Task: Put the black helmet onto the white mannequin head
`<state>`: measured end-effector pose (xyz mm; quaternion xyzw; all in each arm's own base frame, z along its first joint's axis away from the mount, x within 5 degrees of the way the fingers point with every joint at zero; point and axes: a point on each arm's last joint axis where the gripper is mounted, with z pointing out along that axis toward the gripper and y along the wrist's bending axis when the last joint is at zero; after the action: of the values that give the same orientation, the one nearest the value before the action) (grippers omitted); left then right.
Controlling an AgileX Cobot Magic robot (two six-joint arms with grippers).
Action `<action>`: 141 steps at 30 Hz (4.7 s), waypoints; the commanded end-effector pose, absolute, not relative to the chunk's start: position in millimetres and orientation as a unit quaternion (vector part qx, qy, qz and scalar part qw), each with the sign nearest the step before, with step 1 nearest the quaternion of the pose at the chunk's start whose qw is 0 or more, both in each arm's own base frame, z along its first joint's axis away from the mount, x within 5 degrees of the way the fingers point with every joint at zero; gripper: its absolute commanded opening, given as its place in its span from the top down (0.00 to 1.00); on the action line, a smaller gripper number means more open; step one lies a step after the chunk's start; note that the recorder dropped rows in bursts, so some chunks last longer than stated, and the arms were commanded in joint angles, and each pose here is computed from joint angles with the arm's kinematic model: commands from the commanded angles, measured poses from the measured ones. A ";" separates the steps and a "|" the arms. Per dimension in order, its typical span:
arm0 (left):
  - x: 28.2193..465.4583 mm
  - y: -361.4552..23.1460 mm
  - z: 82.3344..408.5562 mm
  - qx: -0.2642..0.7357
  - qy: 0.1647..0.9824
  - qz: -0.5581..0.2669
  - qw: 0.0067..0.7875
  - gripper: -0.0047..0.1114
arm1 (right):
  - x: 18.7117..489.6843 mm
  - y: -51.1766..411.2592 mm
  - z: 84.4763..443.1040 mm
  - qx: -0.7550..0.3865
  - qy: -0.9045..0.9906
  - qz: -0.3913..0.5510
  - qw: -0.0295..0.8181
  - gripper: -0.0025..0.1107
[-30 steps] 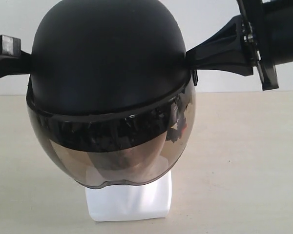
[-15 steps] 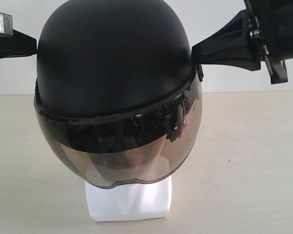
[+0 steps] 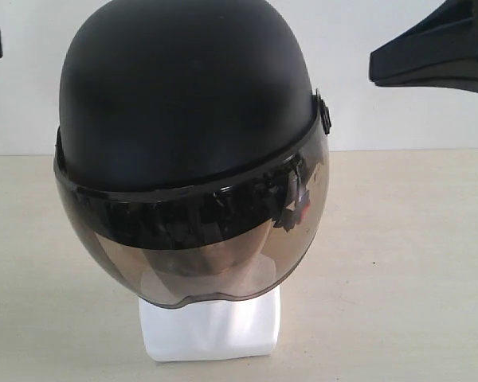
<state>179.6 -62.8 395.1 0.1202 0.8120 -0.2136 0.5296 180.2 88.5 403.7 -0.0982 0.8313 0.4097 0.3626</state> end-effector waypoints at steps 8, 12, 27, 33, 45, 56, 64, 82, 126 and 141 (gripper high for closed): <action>70.2 -41.8 432.5 0.083 0.754 -0.249 0.601 0.92 | 64.3 48.2 437.7 -0.186 0.793 0.214 0.539 0.98; 30.9 -35.4 437.4 0.081 0.723 -0.267 0.632 0.92 | 29.5 37.1 441.3 -0.183 0.770 0.176 0.586 0.98; -81.6 -20.9 409.8 0.139 0.671 -0.272 0.676 0.92 | -30.6 30.8 438.7 -0.166 0.730 0.211 0.628 0.98; -94.7 -17.7 405.1 0.154 0.659 -0.252 0.691 0.92 | -30.6 30.8 438.9 -0.166 0.730 0.211 0.628 0.98; -41.6 25.6 378.9 -0.029 0.649 -0.024 0.760 0.92 | -30.6 30.8 438.9 -0.166 0.730 0.211 0.628 0.98; 44.8 -5.8 253.7 0.007 0.680 -0.107 0.726 0.92 | -30.6 30.8 438.9 -0.166 0.730 0.211 0.628 0.98; 55.5 -10.0 209.5 -0.005 0.690 -0.135 0.711 0.92 | -30.6 30.8 438.9 -0.166 0.730 0.211 0.628 0.98; 53.7 -5.3 183.9 0.015 0.785 -0.064 0.615 0.92 | -30.6 30.8 438.9 -0.166 0.730 0.211 0.628 0.98; 54.0 -2.2 184.3 -0.007 0.784 -0.046 0.619 0.92 | -5.0 30.4 424.4 -0.137 0.719 0.206 0.650 0.98; 54.0 -2.2 184.3 -0.007 0.784 -0.046 0.619 0.92 | 77.2 11.7 276.7 -0.085 0.683 0.020 0.725 0.98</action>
<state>54.1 -2.5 185.2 -0.0083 0.7848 -0.0494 0.6177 78.0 13.8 291.5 -0.0768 0.7111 0.0451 0.6974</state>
